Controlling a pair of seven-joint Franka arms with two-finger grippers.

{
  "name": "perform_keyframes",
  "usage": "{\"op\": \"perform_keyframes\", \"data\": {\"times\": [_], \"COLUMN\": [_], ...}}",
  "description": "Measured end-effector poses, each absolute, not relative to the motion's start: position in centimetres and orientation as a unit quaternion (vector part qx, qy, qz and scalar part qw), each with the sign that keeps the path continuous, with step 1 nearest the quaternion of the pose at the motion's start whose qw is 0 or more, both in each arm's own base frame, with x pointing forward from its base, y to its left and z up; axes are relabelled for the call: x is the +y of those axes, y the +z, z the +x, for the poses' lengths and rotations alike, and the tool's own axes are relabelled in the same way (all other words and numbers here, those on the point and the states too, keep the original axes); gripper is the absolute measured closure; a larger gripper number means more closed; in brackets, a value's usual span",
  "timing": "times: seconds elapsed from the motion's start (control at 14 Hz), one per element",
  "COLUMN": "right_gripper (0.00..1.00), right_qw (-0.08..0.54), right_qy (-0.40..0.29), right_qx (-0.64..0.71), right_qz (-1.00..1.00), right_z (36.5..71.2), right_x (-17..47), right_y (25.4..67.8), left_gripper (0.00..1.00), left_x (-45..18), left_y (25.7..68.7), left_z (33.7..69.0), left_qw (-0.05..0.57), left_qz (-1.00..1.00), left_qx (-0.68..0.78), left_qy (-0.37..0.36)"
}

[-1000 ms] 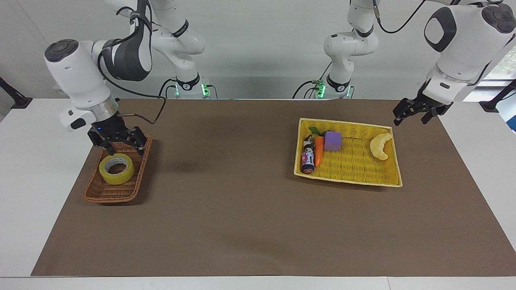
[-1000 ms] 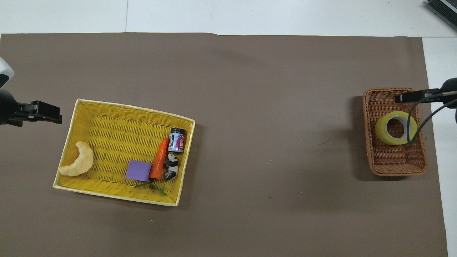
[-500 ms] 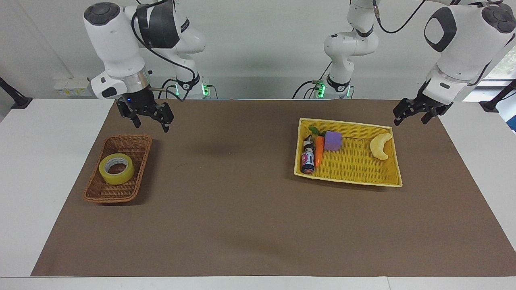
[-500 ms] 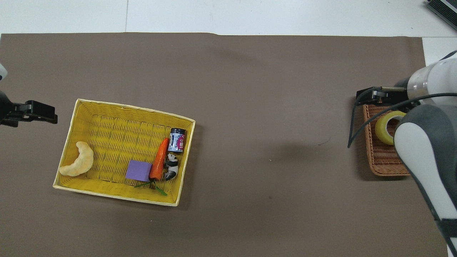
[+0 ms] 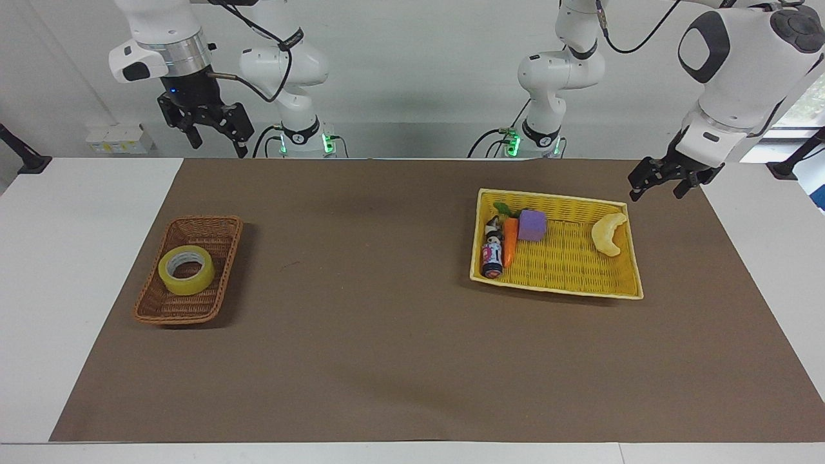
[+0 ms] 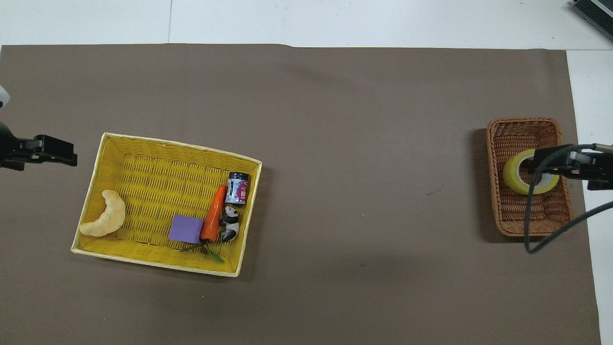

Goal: Move tape to another basket

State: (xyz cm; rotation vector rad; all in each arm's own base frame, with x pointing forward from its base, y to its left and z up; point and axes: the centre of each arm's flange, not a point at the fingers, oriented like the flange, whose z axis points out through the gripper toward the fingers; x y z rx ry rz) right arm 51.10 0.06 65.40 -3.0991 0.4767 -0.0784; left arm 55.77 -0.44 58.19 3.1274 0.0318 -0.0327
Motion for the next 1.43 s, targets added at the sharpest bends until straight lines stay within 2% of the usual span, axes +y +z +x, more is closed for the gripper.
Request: {"op": "perform_keyframes", "data": {"times": [0.71, 1.07, 1.43], "right_gripper": [0.00, 0.00, 0.00], "right_qw": [0.007, 0.006, 0.005], "right_qy": [-0.015, -0.015, -0.019], "right_qx": [0.120, 0.107, 0.097], "right_qz": [-0.993, -0.994, -0.995], "right_z": [51.1, 51.0, 51.2], "right_x": [-0.7, -3.5, -2.5], "right_y": [64.6, 64.6, 64.7], "left_gripper": [0.00, 0.00, 0.00], "left_x": [-0.4, -0.4, -0.4], "left_y": [58.2, 58.2, 58.2], "left_z": [55.8, 55.8, 55.8], "left_qw": [0.007, 0.007, 0.007], "left_qz": [1.000, 1.000, 1.000], "left_qx": [0.010, 0.010, 0.010], "left_qy": [-0.010, -0.010, -0.010]}}
